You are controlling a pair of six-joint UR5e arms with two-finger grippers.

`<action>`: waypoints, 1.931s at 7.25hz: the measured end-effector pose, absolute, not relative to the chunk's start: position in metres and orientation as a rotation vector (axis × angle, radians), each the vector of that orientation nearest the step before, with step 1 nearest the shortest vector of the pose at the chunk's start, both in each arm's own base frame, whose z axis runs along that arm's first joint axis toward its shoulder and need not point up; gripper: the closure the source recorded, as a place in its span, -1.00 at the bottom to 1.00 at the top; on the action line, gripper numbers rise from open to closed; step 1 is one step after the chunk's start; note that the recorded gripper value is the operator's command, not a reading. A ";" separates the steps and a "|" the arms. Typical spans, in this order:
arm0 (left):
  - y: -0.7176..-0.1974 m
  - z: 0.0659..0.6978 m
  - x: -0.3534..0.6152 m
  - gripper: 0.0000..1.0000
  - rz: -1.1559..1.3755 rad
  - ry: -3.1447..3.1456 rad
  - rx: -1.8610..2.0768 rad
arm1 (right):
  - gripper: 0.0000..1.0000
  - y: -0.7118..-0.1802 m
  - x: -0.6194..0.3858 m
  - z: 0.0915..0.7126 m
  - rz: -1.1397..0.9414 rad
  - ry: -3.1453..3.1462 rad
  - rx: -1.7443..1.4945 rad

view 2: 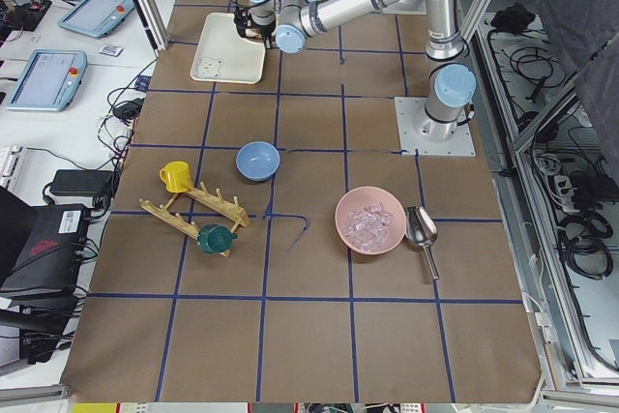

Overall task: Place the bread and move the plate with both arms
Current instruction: 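Slide the plate with the left gripper onto the cream tray, then open the left gripper and release the plate rim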

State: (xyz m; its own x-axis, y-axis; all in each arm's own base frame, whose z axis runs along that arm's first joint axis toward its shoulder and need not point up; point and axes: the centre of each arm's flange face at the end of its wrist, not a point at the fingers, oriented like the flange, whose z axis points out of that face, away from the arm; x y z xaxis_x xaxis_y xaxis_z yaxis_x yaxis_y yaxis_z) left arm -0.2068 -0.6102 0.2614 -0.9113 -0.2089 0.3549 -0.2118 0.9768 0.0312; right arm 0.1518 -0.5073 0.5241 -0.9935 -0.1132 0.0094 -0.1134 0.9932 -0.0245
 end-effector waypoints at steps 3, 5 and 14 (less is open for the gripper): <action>-0.675 0.235 -0.204 1.00 0.031 -2.753 0.310 | -1.00 -0.507 0.152 0.524 0.041 -3.128 0.179; -0.691 0.213 -0.205 1.00 0.014 -2.755 0.311 | -1.00 -0.508 0.152 0.524 0.041 -3.128 0.181; -0.673 0.274 -0.203 -1.00 0.004 -2.767 0.312 | -1.00 -0.508 0.153 0.523 0.039 -3.129 0.182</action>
State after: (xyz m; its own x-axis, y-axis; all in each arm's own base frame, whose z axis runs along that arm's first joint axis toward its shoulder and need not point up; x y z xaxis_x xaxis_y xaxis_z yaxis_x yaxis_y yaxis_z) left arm -0.2033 -0.6730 0.2741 -0.9127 -0.2149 0.3476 -0.2159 0.9757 0.0363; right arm 0.1525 -0.5079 0.5235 -0.9932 -0.1159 0.0084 -0.1160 0.9929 -0.0246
